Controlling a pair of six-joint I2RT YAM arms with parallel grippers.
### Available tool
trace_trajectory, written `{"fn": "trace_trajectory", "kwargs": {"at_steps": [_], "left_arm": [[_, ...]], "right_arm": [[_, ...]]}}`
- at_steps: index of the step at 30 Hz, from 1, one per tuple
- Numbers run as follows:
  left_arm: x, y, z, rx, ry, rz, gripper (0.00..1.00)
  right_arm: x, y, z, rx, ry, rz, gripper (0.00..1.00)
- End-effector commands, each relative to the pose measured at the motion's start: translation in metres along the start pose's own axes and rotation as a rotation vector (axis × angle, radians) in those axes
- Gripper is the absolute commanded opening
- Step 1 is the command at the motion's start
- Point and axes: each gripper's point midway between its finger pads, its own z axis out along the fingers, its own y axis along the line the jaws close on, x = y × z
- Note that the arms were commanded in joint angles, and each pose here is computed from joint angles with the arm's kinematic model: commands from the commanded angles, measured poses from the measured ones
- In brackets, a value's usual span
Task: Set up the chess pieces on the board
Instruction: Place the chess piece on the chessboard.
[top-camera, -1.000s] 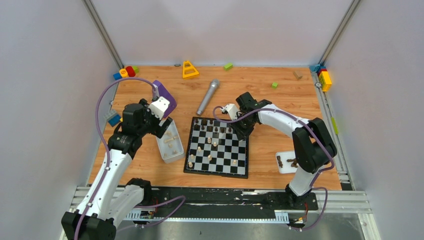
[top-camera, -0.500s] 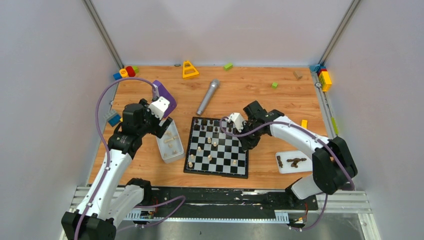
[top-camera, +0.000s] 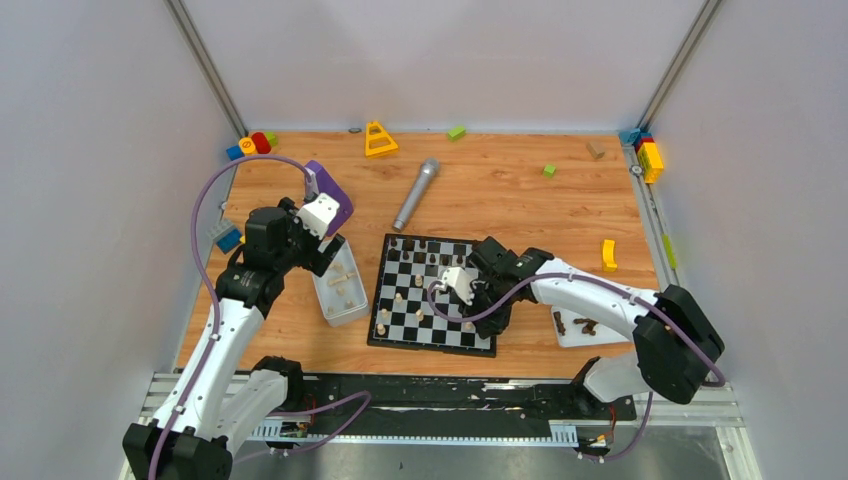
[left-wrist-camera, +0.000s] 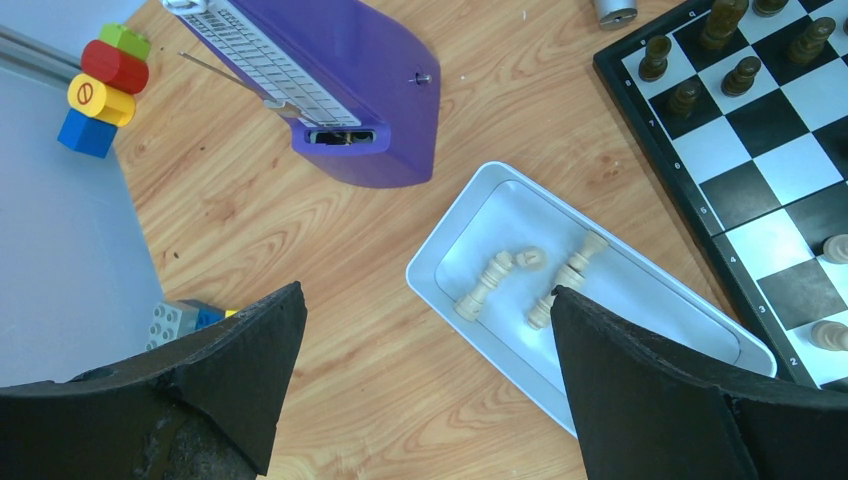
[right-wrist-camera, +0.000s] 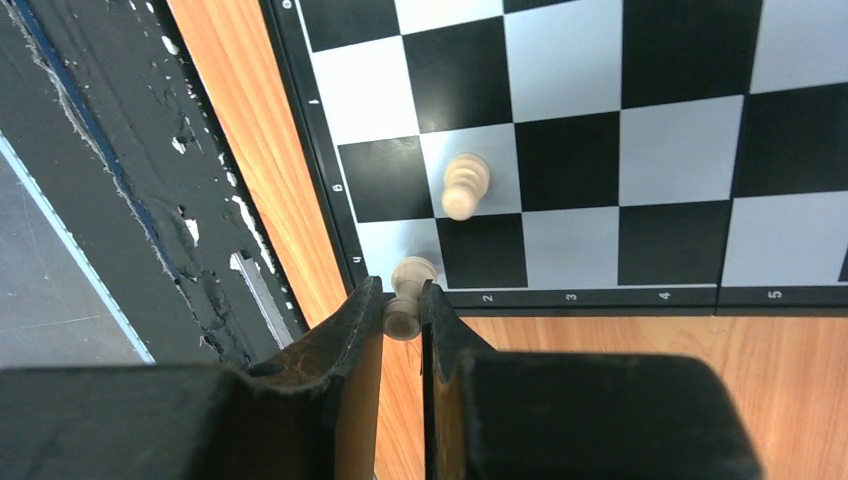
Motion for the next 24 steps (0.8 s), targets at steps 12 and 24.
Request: {"fn": "trace_trajectory", "kwargs": {"at_steps": [12,24], "left_arm": [[-0.004,0.003,0.001,-0.008,-0.021,-0.004,1.00],[-0.004,0.003,0.002,-0.009,-0.020,-0.002,1.00]], "right_arm": [[-0.008,0.010,0.010,-0.012,0.004,-0.084,0.10],[-0.016,0.005,0.001,0.037,-0.018,-0.121,0.52]]}}
